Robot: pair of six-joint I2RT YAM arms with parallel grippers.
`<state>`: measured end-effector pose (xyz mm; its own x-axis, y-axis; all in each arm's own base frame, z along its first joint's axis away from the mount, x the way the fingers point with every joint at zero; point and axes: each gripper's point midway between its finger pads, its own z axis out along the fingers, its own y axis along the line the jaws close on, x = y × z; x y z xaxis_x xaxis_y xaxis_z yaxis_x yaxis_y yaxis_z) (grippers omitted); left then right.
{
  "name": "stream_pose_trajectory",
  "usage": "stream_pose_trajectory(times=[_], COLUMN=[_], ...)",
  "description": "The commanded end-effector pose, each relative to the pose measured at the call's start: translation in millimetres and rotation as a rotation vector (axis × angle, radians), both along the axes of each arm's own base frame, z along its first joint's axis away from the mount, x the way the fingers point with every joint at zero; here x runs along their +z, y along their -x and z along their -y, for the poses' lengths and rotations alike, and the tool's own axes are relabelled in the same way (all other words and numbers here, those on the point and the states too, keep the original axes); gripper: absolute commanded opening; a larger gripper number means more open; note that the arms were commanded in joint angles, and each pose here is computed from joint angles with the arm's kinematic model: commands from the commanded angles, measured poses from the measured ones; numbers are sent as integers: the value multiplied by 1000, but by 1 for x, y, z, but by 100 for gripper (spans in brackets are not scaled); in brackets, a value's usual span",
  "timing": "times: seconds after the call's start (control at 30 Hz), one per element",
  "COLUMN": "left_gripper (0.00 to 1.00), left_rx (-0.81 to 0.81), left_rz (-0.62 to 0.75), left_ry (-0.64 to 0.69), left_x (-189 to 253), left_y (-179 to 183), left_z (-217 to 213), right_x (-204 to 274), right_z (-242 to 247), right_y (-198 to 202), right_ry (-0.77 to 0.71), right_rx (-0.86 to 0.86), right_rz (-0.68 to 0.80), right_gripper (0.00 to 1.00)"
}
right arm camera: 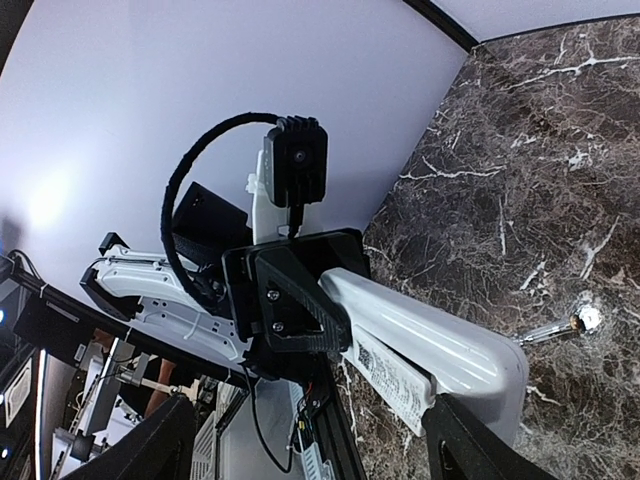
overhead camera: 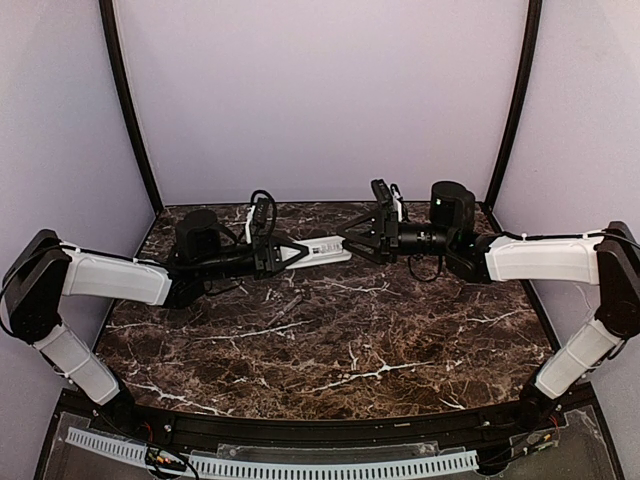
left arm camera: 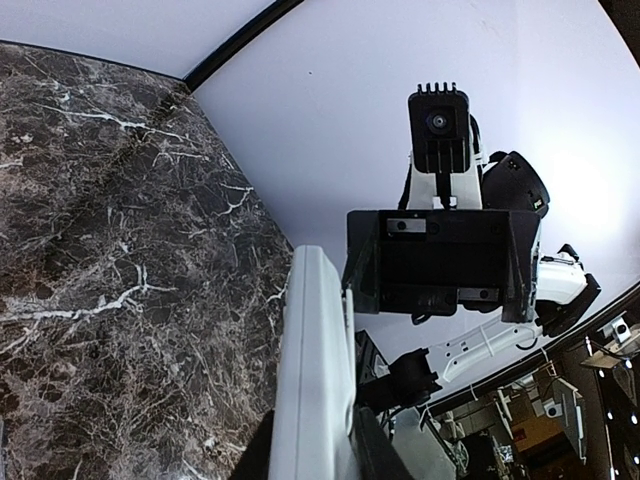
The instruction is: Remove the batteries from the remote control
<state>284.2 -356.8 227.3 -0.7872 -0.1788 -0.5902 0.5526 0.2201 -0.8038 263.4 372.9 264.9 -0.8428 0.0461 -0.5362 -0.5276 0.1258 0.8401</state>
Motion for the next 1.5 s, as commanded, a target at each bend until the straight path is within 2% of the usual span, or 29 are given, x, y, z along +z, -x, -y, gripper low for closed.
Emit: stream_pose_trajectory(times=[0.0, 0.63, 1.0, 1.47], left_gripper=[0, 0, 0, 0], left_rx=[-100, -72, -49, 16], left_rz=[153, 199, 187, 179], left_ry=[82, -2, -36, -156], left_x=[40, 29, 18, -3], left_y=[22, 11, 5, -11], left_z=[16, 19, 20, 16], right_x=[13, -5, -14, -15], right_z=[-24, -27, -30, -31], right_y=[50, 43, 41, 41], right_ry=[-39, -10, 1, 24], right_rx=[209, 176, 181, 181], right_rz=[-60, -237, -258, -252], right_gripper=[78, 78, 78, 78])
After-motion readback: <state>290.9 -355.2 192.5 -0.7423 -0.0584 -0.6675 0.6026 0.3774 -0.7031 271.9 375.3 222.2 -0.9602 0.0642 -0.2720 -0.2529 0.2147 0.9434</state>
